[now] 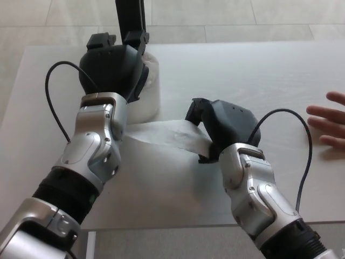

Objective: A toilet paper roll is kept in the middle of the desk infront of the robot. The robot places its left hand on the top of the toilet paper roll to hold it still and uses its right hand to tear off a piece of toilet paper from it and hands the paper to a person

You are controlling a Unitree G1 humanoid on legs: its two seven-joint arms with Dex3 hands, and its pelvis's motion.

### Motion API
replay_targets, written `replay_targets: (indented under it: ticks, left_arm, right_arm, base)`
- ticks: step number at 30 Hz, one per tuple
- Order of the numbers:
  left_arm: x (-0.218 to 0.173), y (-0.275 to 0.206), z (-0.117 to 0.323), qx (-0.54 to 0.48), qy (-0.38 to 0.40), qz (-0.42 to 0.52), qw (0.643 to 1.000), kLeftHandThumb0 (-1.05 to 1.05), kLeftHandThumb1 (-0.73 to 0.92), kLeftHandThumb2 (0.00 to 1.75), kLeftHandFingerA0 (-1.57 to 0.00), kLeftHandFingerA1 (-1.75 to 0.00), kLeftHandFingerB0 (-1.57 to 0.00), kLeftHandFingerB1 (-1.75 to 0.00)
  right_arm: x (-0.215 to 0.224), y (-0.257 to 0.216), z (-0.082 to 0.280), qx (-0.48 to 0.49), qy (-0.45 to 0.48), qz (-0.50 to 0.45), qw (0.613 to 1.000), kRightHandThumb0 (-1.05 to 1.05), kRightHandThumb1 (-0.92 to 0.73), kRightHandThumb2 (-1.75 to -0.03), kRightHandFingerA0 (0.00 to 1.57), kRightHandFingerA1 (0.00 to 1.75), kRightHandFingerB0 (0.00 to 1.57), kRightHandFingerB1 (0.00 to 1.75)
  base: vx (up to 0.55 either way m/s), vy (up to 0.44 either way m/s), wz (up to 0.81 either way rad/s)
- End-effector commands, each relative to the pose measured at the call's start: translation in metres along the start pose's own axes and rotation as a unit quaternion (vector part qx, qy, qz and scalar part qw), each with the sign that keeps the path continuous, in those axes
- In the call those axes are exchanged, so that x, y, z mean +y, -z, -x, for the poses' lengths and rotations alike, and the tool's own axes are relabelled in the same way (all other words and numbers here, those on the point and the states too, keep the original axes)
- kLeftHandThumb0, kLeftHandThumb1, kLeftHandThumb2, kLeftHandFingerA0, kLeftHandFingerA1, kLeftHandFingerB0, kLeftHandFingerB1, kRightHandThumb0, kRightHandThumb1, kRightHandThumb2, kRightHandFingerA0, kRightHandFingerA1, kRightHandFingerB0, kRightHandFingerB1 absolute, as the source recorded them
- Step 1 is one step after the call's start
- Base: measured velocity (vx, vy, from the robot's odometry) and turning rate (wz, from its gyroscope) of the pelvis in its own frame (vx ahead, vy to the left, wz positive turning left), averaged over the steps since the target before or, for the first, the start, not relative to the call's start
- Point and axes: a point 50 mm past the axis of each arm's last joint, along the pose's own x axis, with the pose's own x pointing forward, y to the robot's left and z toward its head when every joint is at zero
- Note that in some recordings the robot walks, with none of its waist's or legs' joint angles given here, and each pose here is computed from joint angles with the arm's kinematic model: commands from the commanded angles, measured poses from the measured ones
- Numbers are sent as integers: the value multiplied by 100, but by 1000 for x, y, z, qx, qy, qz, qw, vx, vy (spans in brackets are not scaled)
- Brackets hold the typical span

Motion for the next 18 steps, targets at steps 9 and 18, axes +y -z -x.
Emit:
replay_targets:
  ticks: [9, 18]
  left_arm:
    - [-54, 41, 37, 91, 95, -3, 991, -30, 75, 84, -11, -46, -18, -38]
    - [-61, 45, 46, 94, 104, -11, 990, -34, 77, 78, -12, -48, -19, -40]
  right_arm:
    - [-60, -57, 11, -36, 209, -601, 770, -20, -38, -147, 113, 175, 93, 163]
    - [-66, -72, 18, -45, 180, -668, 721, -9, -66, -131, 122, 127, 122, 127]
  base:
    - [0, 0, 0]
    - [0, 0, 0]
